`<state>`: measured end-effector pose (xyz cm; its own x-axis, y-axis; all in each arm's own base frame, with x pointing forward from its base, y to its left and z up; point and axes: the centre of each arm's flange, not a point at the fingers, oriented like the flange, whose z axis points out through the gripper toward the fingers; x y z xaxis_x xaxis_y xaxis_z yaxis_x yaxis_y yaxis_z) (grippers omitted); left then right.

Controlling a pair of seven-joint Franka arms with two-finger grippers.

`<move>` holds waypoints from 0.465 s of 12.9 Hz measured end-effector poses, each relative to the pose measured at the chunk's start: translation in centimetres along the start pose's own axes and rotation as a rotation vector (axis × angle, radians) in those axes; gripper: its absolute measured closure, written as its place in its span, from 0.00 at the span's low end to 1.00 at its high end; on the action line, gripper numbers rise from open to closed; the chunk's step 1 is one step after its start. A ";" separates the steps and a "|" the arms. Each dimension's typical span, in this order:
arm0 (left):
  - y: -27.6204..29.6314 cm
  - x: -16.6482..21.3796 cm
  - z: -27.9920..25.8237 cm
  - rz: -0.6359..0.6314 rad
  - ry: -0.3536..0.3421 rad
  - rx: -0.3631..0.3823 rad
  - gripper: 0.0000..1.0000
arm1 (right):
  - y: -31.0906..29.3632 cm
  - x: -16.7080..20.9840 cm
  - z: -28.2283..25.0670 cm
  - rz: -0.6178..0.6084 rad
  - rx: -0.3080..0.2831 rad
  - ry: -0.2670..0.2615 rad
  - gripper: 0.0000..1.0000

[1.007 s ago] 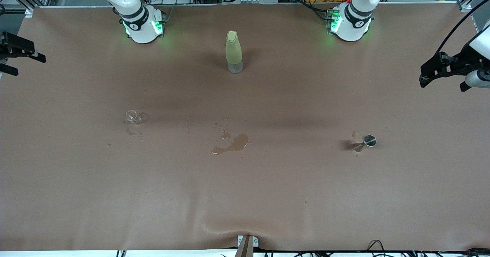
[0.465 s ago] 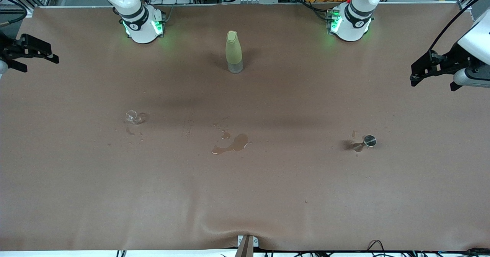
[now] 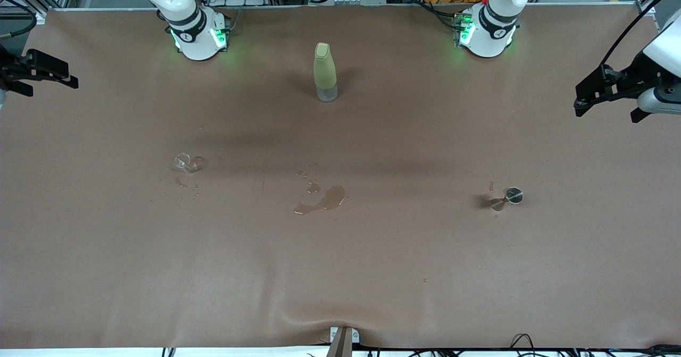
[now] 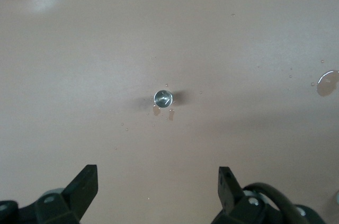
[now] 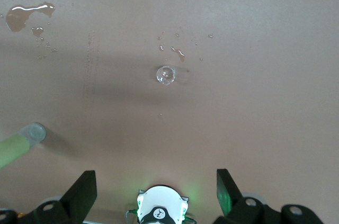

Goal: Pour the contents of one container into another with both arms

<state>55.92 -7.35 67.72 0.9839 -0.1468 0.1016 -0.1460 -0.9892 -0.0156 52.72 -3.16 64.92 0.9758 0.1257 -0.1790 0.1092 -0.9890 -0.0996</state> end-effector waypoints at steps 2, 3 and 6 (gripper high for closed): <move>0.0 0.0 0.0 0.000 -0.003 -0.002 0.00 | -0.2 0.0 0.0 0.007 -0.034 -0.004 0.00; 0.1 -0.1 0.1 0.001 -0.008 -0.003 0.00 | -0.3 0.1 -0.1 0.010 -0.050 -0.002 0.00; 0.2 -0.3 0.3 0.003 -0.031 -0.008 0.00 | -0.4 0.5 -0.2 0.008 -0.064 0.024 0.00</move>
<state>55.59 -7.52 67.38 0.9862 -0.1495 0.0705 -0.1493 -0.9888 -0.0080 53.17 -2.70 65.11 0.9808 0.1170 -0.1560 0.1128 -0.9930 -0.0353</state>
